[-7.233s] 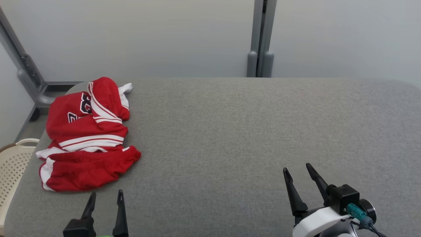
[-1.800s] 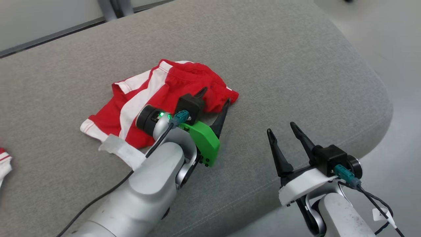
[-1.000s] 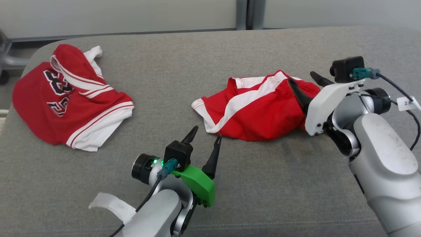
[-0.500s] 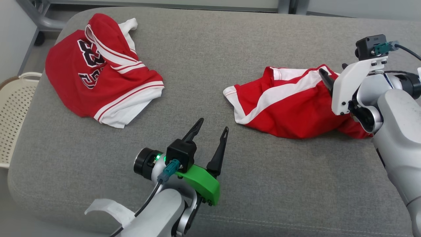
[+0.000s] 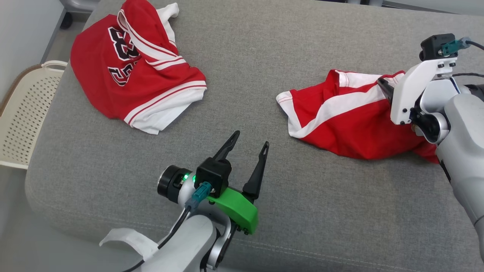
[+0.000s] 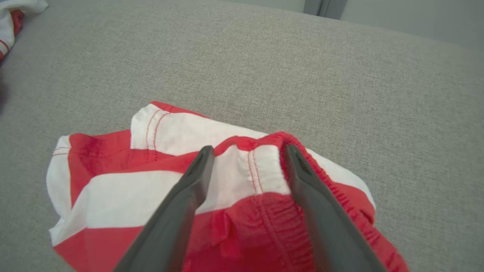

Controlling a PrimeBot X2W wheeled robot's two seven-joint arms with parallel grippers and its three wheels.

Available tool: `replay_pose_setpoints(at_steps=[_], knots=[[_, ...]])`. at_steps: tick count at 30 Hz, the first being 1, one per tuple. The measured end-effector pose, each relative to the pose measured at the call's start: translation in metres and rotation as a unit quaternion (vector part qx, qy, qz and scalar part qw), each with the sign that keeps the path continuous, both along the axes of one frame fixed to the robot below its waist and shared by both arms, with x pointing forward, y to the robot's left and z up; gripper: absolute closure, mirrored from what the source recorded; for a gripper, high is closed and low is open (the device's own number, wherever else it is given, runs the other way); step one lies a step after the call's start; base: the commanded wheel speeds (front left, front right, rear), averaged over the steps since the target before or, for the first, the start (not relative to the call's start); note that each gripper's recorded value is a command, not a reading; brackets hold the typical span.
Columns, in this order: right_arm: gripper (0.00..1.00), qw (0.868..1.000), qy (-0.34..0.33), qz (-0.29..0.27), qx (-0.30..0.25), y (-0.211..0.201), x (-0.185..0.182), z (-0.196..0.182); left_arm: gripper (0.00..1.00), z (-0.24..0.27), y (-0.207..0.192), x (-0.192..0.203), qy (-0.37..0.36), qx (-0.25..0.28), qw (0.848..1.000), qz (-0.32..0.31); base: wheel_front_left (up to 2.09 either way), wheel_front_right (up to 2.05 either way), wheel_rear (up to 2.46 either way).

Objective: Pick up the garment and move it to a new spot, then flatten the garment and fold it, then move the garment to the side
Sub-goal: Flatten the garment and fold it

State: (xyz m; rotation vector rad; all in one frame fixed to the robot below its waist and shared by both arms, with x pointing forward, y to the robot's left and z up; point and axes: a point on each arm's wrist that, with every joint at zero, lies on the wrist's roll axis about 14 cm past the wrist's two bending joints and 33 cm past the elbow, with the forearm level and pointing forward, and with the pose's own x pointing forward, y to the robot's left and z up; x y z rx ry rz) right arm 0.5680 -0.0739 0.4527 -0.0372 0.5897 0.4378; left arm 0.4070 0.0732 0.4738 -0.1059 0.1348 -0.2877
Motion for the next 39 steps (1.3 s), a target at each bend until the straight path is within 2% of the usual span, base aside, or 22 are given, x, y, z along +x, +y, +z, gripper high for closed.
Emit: replay_pose_setpoints(at_steps=[1,3,4,5,6,7,16,23,27,30,35,39], knots=[[0.14,1.000,0.004,0.002,0.000,0.002,0.000,-0.002,0.00,-0.001,0.001,0.000,0.000,0.001,1.000,0.002,0.00,0.00,0.00],[0.49,1.000,0.011,0.006,0.001,0.005,-0.002,-0.005,0.00,-0.001,0.004,0.000,0.001,0.003,1.000,0.006,0.00,0.00,0.00],[0.55,1.000,0.012,0.008,0.001,0.007,-0.002,-0.006,0.00,-0.001,0.005,0.000,0.001,0.004,1.000,0.007,0.00,0.00,0.00],[0.68,1.000,0.011,0.012,-0.001,0.008,-0.003,-0.006,0.00,-0.001,0.005,0.000,0.001,0.004,1.000,0.007,0.00,0.00,0.00],[0.86,1.000,0.006,0.015,-0.001,0.010,-0.003,-0.004,0.00,-0.001,0.005,0.000,0.000,0.004,1.000,0.007,0.00,0.00,0.00],[1.00,1.000,0.000,0.018,0.000,0.012,-0.003,0.000,0.00,0.000,0.005,0.000,-0.001,0.004,1.000,0.007,0.00,0.00,0.00],[1.00,0.992,-0.109,0.040,0.043,0.036,0.011,0.070,0.00,0.007,0.006,0.000,-0.009,0.006,1.000,0.007,0.00,0.00,0.00],[1.00,0.972,-0.194,0.070,0.110,0.065,0.005,0.140,0.00,0.010,0.007,-0.002,-0.012,0.008,1.000,0.009,0.00,0.00,0.00],[1.00,0.960,-0.228,0.079,0.145,0.066,-0.005,0.170,0.00,0.017,0.003,0.000,-0.021,0.008,1.000,0.004,0.00,0.00,0.00],[1.00,0.963,-0.220,0.069,0.139,0.044,-0.012,0.159,0.00,0.019,-0.002,0.000,-0.024,0.008,1.000,-0.003,0.00,0.00,0.00],[1.00,0.980,-0.162,0.023,0.113,-0.016,-0.033,0.103,0.00,0.018,-0.013,0.000,-0.021,0.008,1.000,-0.021,0.00,0.00,0.00],[1.00,0.987,-0.116,-0.025,0.106,-0.060,-0.057,0.059,0.00,0.017,-0.024,0.001,-0.019,0.009,0.999,-0.039,0.00,0.00,0.00]])
